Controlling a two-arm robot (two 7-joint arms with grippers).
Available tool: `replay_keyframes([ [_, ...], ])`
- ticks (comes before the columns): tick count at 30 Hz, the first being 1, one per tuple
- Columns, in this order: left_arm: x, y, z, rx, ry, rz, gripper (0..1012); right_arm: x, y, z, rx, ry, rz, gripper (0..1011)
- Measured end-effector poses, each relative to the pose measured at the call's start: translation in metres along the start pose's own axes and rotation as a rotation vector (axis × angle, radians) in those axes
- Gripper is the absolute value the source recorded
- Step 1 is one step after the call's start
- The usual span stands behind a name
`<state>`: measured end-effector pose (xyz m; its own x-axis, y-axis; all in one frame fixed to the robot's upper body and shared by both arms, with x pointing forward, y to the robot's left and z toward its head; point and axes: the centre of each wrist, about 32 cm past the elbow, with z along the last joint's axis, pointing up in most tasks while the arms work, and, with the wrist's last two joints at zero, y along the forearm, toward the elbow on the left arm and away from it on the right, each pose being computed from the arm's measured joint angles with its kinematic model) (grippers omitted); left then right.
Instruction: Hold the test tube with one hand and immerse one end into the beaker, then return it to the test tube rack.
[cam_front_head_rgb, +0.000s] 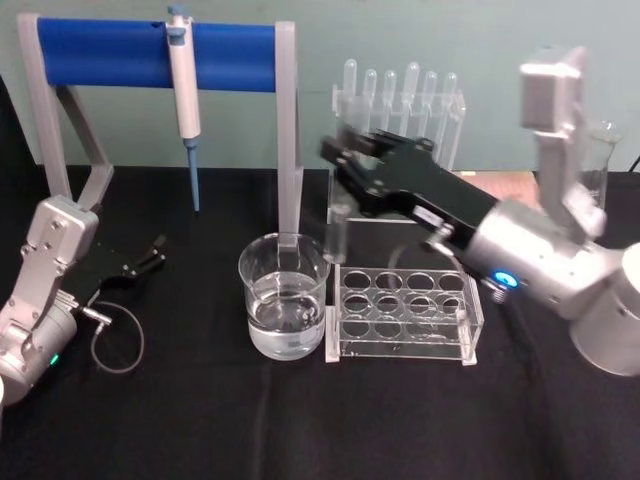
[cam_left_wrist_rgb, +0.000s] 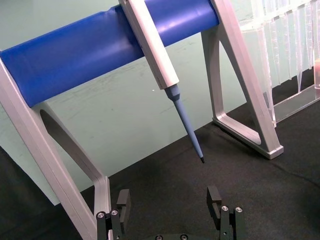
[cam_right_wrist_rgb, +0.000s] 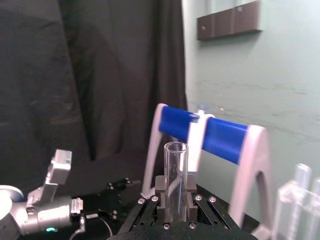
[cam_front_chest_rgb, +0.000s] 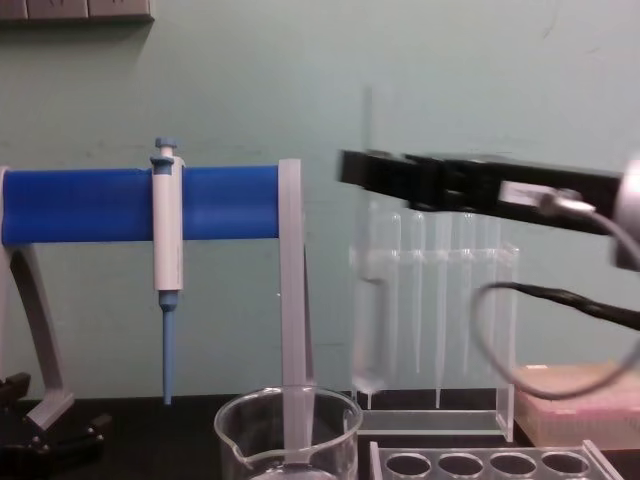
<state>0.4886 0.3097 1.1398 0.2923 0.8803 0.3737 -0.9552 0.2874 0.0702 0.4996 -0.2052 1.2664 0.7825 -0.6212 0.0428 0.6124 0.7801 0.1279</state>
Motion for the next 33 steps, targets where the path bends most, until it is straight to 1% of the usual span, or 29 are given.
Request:
replay_keyframes([
  [1,0.0,0.0,0.0,0.0,0.0,0.0,1000,-0.002,0.008,0.0,0.002,-0.001,0.015,224],
  [3,0.0,0.0,0.0,0.0,0.0,0.0,1000,-0.004,0.017,-0.002,0.001,0.001,0.031,224],
  [4,0.0,0.0,0.0,0.0,0.0,0.0,1000,-0.005,0.023,-0.004,-0.001,0.003,0.042,224],
  [7,0.0,0.0,0.0,0.0,0.0,0.0,1000,-0.007,0.033,-0.01,-0.005,0.003,0.058,225],
  [8,0.0,0.0,0.0,0.0,0.0,0.0,1000,-0.007,0.035,-0.013,-0.008,0.003,0.062,225],
  [10,0.0,0.0,0.0,0.0,0.0,0.0,1000,-0.009,0.043,-0.025,-0.021,-0.008,0.08,224],
  [11,0.0,0.0,0.0,0.0,0.0,0.0,1000,-0.009,0.044,-0.029,-0.022,-0.011,0.084,225],
  [14,0.0,0.0,0.0,0.0,0.0,0.0,1000,-0.01,0.045,-0.038,-0.024,-0.017,0.092,224],
  [16,0.0,0.0,0.0,0.0,0.0,0.0,1000,-0.011,0.045,-0.054,-0.028,-0.02,0.099,225],
  [18,0.0,0.0,0.0,0.0,0.0,0.0,1000,-0.011,0.044,-0.06,-0.03,-0.024,0.102,224],
  [20,0.0,0.0,0.0,0.0,0.0,0.0,1000,-0.012,0.044,-0.069,-0.033,-0.028,0.104,224],
  [25,0.0,0.0,0.0,0.0,0.0,0.0,1000,-0.013,0.043,-0.083,-0.054,-0.04,0.099,225],
  [33,0.0,0.0,0.0,0.0,0.0,0.0,1000,-0.013,0.039,-0.097,-0.069,-0.026,0.064,224],
])
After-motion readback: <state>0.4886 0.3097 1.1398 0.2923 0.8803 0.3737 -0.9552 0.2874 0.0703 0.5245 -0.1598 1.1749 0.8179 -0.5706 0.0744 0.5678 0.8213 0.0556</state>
